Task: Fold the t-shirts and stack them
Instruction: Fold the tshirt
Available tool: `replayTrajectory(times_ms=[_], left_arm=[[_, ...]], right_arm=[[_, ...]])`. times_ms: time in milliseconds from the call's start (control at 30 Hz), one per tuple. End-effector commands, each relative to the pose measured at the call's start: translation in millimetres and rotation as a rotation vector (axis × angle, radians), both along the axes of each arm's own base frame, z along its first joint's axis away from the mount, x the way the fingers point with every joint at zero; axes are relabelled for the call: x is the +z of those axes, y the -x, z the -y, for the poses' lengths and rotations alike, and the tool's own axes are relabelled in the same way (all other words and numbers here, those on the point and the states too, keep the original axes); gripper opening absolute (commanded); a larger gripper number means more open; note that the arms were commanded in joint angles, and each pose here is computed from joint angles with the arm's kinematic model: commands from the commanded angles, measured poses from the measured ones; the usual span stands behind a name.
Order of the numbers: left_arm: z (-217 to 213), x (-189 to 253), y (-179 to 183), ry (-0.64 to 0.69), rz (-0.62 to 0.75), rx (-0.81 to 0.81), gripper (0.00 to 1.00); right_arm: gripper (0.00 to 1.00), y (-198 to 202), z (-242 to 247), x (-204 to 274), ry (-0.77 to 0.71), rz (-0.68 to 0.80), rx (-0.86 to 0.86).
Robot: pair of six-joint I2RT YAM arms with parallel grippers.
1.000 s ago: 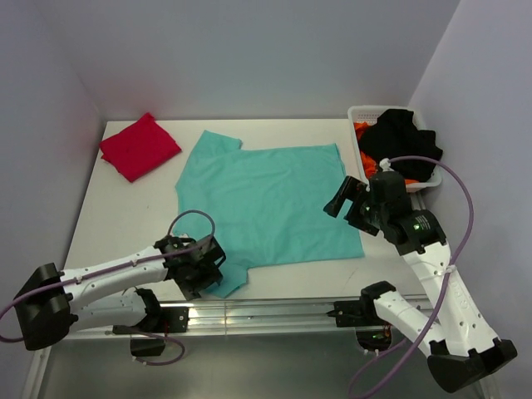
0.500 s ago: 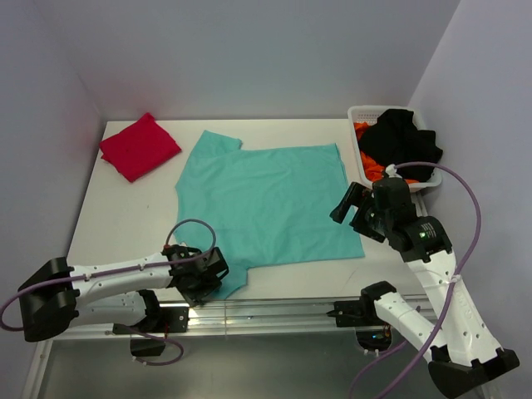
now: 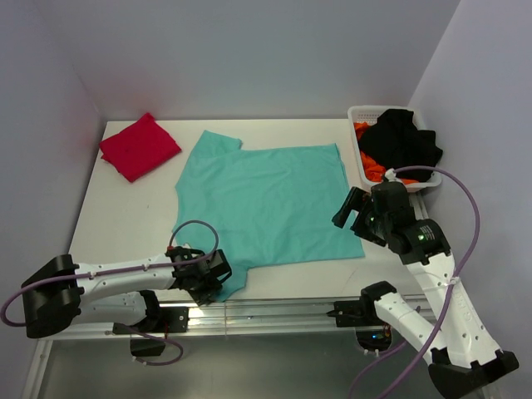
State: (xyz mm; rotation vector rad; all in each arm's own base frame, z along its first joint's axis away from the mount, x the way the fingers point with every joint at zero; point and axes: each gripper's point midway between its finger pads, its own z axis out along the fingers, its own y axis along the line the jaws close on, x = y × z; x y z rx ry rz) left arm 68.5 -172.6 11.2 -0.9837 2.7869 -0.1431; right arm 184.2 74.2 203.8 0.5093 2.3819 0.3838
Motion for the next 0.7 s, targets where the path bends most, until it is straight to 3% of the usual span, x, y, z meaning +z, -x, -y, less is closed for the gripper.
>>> replayTrajectory(times_ms=[0, 233, 367, 533, 667], left_arm=[[-5, -7, -13, -0.04, 0.062, 0.016, 0.39], [-9, -9, -31, -0.029, 0.089, 0.014, 0.24], [-9, -7, -47, -0.039, 0.109, 0.022, 0.01], [-6, 6, -67, -0.052, 0.156, 0.003, 0.0], [-1, 19, -82, -0.044, 0.183, -0.002, 0.0]], right_arm=[[1.0, 10, 8, -11, 0.038, -0.022, -0.007], [1.0, 8, 7, -11, 0.027, -0.026, -0.017], [1.0, 7, 9, -13, 0.052, -0.035, -0.01], [1.0, 22, 18, -44, 0.099, -0.129, -0.023], [1.0, 38, 4, -81, 0.005, -0.249, -0.044]])
